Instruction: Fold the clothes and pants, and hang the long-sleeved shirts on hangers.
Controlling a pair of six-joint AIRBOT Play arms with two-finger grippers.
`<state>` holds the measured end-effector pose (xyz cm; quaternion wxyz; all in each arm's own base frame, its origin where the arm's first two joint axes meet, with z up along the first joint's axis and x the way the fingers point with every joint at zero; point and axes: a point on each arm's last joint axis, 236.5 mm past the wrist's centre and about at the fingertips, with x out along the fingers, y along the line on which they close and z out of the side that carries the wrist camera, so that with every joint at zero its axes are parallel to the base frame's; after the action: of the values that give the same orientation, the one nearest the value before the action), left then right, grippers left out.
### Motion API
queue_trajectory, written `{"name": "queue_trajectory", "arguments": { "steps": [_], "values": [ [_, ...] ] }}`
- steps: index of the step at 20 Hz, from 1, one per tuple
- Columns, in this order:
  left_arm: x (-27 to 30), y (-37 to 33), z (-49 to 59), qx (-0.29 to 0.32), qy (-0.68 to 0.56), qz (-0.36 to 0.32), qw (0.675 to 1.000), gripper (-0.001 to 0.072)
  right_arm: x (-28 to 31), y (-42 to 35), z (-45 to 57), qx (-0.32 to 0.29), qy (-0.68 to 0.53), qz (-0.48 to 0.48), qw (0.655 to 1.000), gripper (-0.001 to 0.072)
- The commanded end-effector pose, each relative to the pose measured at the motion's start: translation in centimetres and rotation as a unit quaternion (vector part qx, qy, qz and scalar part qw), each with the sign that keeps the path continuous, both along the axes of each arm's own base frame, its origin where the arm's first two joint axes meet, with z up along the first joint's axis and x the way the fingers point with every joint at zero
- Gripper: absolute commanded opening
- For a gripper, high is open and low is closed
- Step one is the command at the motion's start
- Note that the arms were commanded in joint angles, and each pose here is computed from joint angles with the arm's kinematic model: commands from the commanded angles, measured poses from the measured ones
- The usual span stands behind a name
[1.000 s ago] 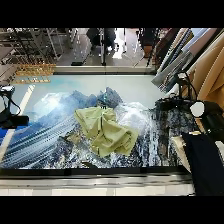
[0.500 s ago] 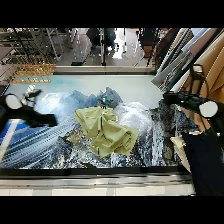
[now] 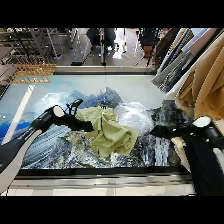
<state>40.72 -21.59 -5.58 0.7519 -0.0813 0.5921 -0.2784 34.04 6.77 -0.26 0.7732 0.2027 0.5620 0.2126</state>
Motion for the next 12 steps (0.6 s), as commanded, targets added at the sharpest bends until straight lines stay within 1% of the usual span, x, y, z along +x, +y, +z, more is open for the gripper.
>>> {"name": "queue_trajectory", "arguments": {
  "steps": [1,2,4,5,6,7,10,12],
  "values": [
    [0.4,-1.7,-2.8,-0.022,0.025,0.02,0.999,0.0647,1.0,3.5,-3.7,0.051,0.029,-0.01,0.998,0.0509],
    [0.6,-1.7,-3.2,-0.022,0.029,0.031,0.999,0.0537,1.9,3.8,-4.6,0.055,0.036,-0.021,0.998,0.0503],
    [1.8,-1.5,-3.3,-0.024,0.017,0.058,0.998,0.0459,2.8,3.9,-6.6,0.054,0.055,-0.029,0.997,0.0503],
    [2.2,-1.4,-3.2,-0.025,0.01,0.066,0.997,0.0355,3.2,3.7,-7.4,0.052,0.06,-0.033,0.996,0.0503],
    [2.4,-1.4,-3.2,-0.025,0.007,0.068,0.997,0.0176,3.5,3.6,-8.0,0.053,0.068,-0.042,0.995,0.0502],
    [2.4,-1.4,-3.2,-0.024,0.007,0.068,0.997,0.0015,3.8,3.5,-8.4,0.052,0.072,-0.045,0.995,0.0502],
    [2.2,-1.5,-3.1,-0.026,0.01,0.065,0.998,0.0015,4.6,3.1,-9.6,0.047,0.074,-0.055,0.995,0.0493],
    [1.7,-1.9,-2.6,-0.034,0.013,0.05,0.998,0.0015,5.2,3.7,-10.1,0.041,0.07,-0.049,0.996,0.0434]
  ]
}}
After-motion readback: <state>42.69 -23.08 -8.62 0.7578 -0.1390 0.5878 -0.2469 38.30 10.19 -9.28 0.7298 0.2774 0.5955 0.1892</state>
